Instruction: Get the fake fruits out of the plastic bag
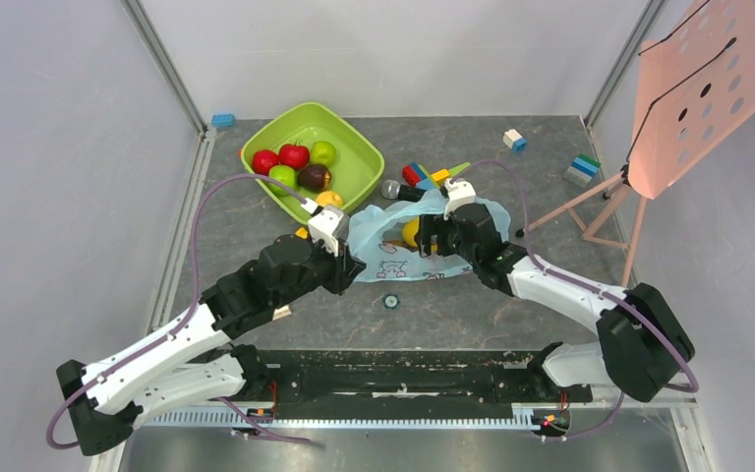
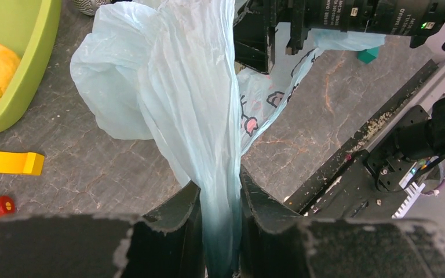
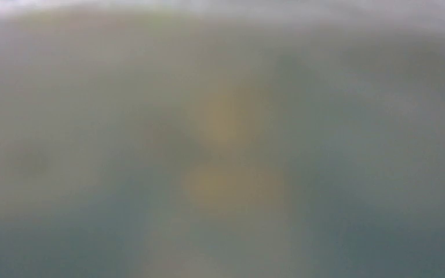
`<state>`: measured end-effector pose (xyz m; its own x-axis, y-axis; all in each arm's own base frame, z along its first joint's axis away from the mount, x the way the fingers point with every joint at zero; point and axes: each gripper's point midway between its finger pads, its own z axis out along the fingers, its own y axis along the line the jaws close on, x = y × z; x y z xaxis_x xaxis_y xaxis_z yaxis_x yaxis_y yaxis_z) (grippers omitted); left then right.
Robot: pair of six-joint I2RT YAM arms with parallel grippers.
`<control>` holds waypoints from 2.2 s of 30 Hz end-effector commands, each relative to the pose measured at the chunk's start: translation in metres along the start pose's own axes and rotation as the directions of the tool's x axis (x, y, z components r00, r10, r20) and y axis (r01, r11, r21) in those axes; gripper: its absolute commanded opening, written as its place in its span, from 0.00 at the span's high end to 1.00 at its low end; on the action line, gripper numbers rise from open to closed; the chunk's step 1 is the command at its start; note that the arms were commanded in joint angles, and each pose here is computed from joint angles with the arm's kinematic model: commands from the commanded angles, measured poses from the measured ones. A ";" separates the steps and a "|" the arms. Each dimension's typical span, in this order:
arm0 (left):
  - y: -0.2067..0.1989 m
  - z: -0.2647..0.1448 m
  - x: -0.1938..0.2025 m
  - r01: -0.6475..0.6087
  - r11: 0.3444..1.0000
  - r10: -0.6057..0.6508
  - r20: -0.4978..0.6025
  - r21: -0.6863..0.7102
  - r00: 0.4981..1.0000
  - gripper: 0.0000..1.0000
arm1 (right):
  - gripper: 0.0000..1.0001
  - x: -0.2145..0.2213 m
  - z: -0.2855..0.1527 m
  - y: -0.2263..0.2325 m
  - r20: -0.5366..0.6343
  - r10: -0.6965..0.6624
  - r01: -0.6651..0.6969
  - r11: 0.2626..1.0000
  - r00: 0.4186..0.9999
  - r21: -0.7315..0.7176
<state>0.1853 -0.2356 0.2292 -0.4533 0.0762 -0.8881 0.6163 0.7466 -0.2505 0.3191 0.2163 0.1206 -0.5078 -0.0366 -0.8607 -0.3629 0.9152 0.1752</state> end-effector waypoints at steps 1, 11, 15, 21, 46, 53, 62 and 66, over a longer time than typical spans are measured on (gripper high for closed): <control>0.000 0.001 -0.010 0.028 1.000 -0.027 0.058 -0.008 0.998 0.72 | 0.14 -0.024 0.015 0.005 0.094 0.068 -0.069 0.998 0.993 0.006; 0.001 0.008 -0.001 0.035 0.999 -0.035 0.055 -0.006 0.998 0.72 | 0.19 -0.022 0.053 0.006 0.064 0.046 -0.048 0.998 0.997 0.038; 0.004 0.009 0.002 0.038 0.999 -0.037 0.055 -0.018 0.998 0.72 | 0.20 -0.021 0.066 0.009 0.062 0.035 -0.037 0.999 0.997 0.032; 0.006 0.011 0.008 0.042 0.999 -0.041 0.045 -0.023 0.998 0.72 | 0.21 -0.009 0.086 0.006 0.019 0.018 -0.019 0.998 1.000 0.057; 0.019 0.014 0.013 0.102 0.990 -0.096 0.062 -0.094 0.993 0.70 | 0.53 -0.043 0.017 0.006 0.096 -0.032 0.030 0.999 0.995 0.020; 0.023 0.009 0.006 0.131 0.985 -0.120 0.099 -0.113 0.988 0.51 | 0.53 -0.058 -0.024 0.020 0.141 -0.021 0.033 0.996 0.990 -0.078; 0.012 -0.025 -0.040 0.081 0.996 -0.069 0.235 -0.043 0.970 0.04 | 0.54 -0.079 -0.067 0.049 0.155 0.044 -0.005 0.971 0.987 -0.240; 0.003 -0.051 -0.068 0.030 1.000 -0.032 0.332 0.009 0.943 0.00 | 0.55 -0.088 -0.082 0.065 0.125 0.082 -0.038 0.948 0.989 -0.316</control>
<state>0.1906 -0.2117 0.2473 -0.3803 -0.0966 -0.9198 0.5385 0.7855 -0.3051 0.2915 0.2309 0.2141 -0.4087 0.0463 -0.9115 -0.5103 0.8164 0.2703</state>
